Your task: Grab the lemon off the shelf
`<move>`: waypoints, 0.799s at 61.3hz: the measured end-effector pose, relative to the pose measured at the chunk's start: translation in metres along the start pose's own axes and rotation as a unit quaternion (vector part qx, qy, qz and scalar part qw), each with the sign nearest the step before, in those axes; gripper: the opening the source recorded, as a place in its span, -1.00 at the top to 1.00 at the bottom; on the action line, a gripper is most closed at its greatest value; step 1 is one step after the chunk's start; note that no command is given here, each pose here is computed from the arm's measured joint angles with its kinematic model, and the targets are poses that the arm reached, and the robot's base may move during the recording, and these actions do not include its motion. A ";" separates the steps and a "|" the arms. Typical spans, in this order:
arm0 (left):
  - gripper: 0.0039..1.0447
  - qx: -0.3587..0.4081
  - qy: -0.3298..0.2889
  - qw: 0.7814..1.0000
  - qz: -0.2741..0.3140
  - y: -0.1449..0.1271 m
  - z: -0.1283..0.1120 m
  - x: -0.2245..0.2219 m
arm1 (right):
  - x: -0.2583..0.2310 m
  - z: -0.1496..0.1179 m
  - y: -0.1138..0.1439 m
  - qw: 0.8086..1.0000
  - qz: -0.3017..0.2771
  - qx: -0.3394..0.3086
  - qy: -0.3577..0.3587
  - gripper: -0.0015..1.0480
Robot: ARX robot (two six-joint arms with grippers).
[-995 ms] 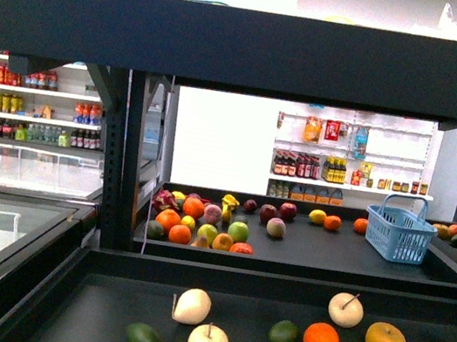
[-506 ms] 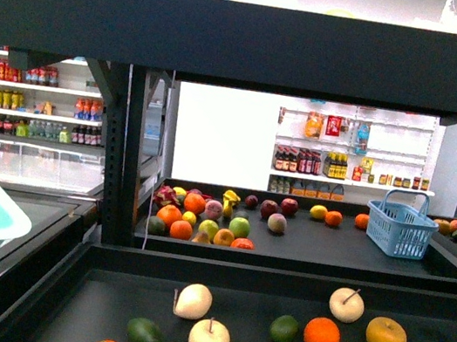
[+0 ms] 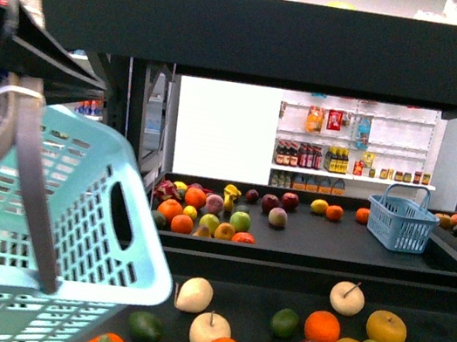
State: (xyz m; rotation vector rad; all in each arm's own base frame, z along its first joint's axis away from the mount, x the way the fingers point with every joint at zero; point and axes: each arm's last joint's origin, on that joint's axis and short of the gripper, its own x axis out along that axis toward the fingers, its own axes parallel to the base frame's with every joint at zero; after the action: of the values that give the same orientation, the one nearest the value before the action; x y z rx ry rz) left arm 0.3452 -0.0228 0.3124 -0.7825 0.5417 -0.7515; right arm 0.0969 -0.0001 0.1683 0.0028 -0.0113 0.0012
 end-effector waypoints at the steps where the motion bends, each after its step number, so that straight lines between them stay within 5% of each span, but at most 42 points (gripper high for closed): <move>1: 0.88 0.001 0.002 1.000 -0.001 -0.001 -0.001 0.003 | 0.000 0.000 0.000 1.000 0.000 0.000 0.000 -0.95; 49: 0.88 -0.004 0.069 0.996 -0.047 0.002 -0.044 0.128 | 0.000 0.000 0.000 1.000 0.000 0.000 0.000 -0.95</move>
State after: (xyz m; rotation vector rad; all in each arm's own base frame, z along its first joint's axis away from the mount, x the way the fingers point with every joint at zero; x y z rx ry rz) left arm 0.3953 -0.1389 0.2644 -0.7718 0.6362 -0.8965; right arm 0.0969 -0.0001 0.1683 0.0028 -0.0113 0.0012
